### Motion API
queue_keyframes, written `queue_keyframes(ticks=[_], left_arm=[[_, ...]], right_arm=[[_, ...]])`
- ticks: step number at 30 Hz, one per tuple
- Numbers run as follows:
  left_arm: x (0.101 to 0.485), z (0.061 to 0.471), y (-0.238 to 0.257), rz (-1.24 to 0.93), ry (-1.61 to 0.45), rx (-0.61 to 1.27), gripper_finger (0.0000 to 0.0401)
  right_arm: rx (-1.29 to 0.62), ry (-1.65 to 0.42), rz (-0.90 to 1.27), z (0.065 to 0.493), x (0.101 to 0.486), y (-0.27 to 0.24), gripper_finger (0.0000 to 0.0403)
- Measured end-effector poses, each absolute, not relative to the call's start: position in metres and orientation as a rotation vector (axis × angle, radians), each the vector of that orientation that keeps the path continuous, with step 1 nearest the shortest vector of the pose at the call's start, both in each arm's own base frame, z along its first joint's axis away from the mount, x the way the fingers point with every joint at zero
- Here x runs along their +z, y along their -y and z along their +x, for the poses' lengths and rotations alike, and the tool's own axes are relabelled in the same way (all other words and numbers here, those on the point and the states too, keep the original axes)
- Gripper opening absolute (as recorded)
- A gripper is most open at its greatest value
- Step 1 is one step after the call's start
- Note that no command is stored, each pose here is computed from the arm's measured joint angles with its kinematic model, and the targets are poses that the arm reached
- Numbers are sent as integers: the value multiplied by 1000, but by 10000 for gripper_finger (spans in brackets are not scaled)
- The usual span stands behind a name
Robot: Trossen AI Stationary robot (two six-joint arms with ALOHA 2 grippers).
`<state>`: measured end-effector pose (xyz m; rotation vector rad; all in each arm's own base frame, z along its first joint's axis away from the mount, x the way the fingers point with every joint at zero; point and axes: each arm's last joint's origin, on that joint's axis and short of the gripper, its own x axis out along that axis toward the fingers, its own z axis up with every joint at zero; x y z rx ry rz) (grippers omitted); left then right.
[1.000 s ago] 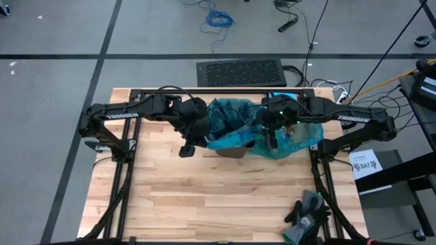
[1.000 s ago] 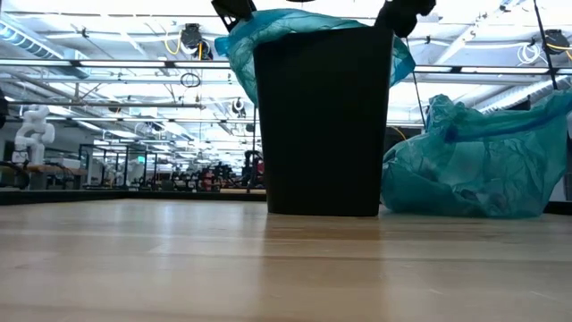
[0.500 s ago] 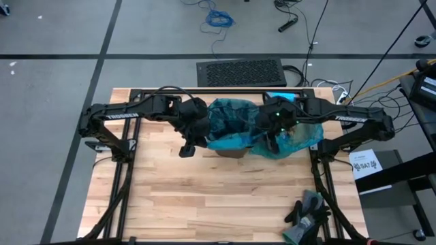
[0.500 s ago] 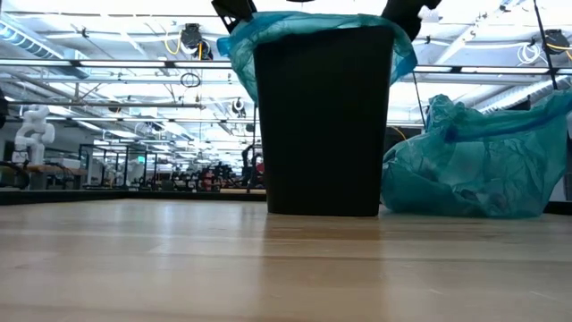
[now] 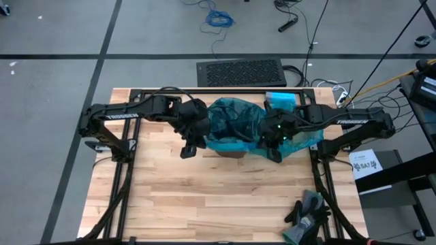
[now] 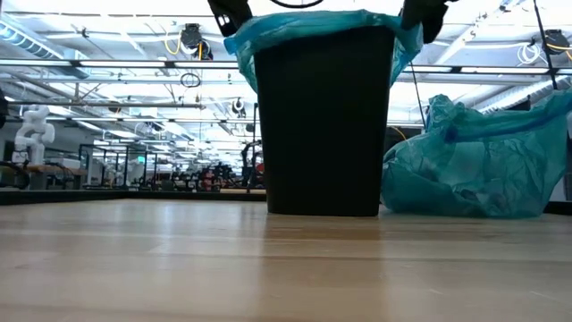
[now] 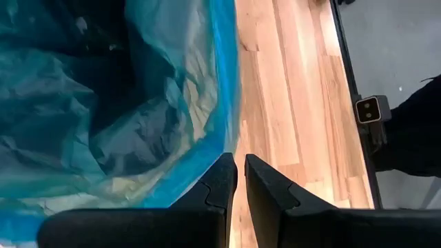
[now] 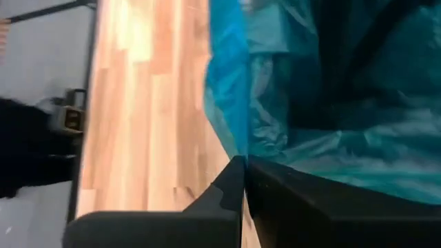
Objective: Place trash/remove bag and relplace
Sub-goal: Put the blue trash bag into the black trash bin
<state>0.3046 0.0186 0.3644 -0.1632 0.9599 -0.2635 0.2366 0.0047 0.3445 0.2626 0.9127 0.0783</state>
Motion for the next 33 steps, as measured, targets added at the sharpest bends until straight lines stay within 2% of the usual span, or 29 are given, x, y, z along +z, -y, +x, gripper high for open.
queue_keyframes(ticks=[6,11,19,27,33], left_arm=[[360,304,-8,-147,-1019,-224,30],[345,316,-5,-164,-1092,-203,5],[334,324,-4,-165,-1127,-179,9],[350,311,-2,-167,-1076,-177,10],[367,296,-4,-145,-1015,-108,10]], right_arm=[[-43,-959,234,236,339,-18,1],[-44,-1006,242,246,329,-25,1],[-20,-1045,232,263,314,-34,1],[-5,-1028,232,264,316,-38,0],[-7,-1018,238,264,316,-38,0]])
